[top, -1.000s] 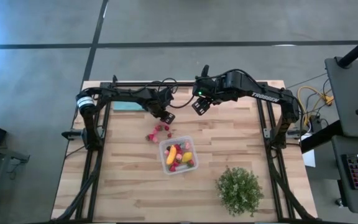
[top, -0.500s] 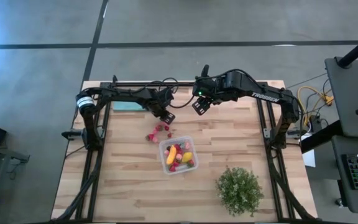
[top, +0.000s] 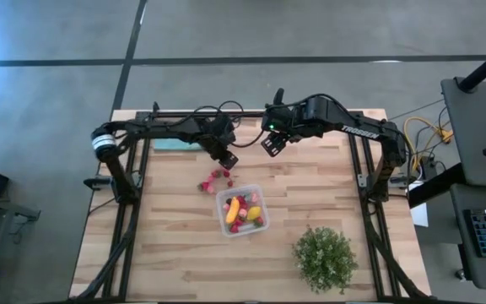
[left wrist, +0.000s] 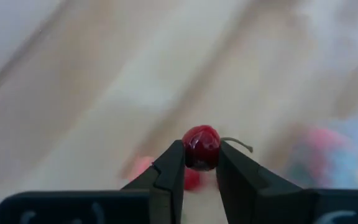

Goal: Pick and placing Produce into tupperware
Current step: Put the red cherry into the transparent bin

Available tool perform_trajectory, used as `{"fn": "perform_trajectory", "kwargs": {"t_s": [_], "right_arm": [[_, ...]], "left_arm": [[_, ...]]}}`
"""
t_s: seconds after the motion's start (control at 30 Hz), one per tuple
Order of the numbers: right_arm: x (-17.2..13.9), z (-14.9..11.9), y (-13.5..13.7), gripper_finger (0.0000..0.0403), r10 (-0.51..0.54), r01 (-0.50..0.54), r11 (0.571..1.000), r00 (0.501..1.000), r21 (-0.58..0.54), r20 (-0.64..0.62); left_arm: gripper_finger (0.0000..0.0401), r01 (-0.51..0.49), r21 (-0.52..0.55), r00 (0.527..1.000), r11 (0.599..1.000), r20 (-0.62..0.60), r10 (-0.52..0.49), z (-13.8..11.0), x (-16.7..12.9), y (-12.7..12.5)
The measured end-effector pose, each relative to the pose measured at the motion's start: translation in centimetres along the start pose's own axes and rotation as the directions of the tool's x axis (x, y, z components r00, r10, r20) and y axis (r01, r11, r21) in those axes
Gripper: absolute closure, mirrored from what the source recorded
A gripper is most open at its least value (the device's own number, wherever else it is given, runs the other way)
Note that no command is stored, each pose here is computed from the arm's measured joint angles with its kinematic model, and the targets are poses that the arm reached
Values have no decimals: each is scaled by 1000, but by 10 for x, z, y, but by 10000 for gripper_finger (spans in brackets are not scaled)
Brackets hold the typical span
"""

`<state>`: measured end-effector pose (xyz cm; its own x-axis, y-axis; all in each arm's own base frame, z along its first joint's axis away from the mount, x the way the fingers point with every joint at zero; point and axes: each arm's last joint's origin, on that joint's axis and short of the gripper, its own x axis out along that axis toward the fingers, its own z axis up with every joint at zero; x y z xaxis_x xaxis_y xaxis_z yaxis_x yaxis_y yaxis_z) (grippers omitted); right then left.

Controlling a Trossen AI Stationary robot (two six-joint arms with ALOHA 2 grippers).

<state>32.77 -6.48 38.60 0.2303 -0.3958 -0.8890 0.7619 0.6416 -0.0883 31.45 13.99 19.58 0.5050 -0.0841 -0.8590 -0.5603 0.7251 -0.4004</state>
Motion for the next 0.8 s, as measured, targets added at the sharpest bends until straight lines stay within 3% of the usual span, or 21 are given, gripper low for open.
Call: {"fn": "perform_trajectory", "kwargs": {"t_s": [0.23, 0.37, 0.67, 0.8], "right_arm": [[0, 0, 0, 163, 0, 0, 1000, 1000, 0, 0], [1, -1, 1, 163, 19, -19, 1000, 1000, -3, -16], [3, -3, 3, 163, 57, -58, 998, 997, -22, -58], [3, -6, 5, 163, 54, -57, 998, 996, -33, -66]], "left_arm": [[341, 120, 211, 981, 970, 127, -149, -14, -57, -49], [341, 166, 290, 968, 942, 135, -212, -28, -72, -73], [342, 270, 270, 963, 924, -73, -260, -62, -34, -116], [336, 202, 277, 979, 939, -89, -184, -78, -17, -131]]}}
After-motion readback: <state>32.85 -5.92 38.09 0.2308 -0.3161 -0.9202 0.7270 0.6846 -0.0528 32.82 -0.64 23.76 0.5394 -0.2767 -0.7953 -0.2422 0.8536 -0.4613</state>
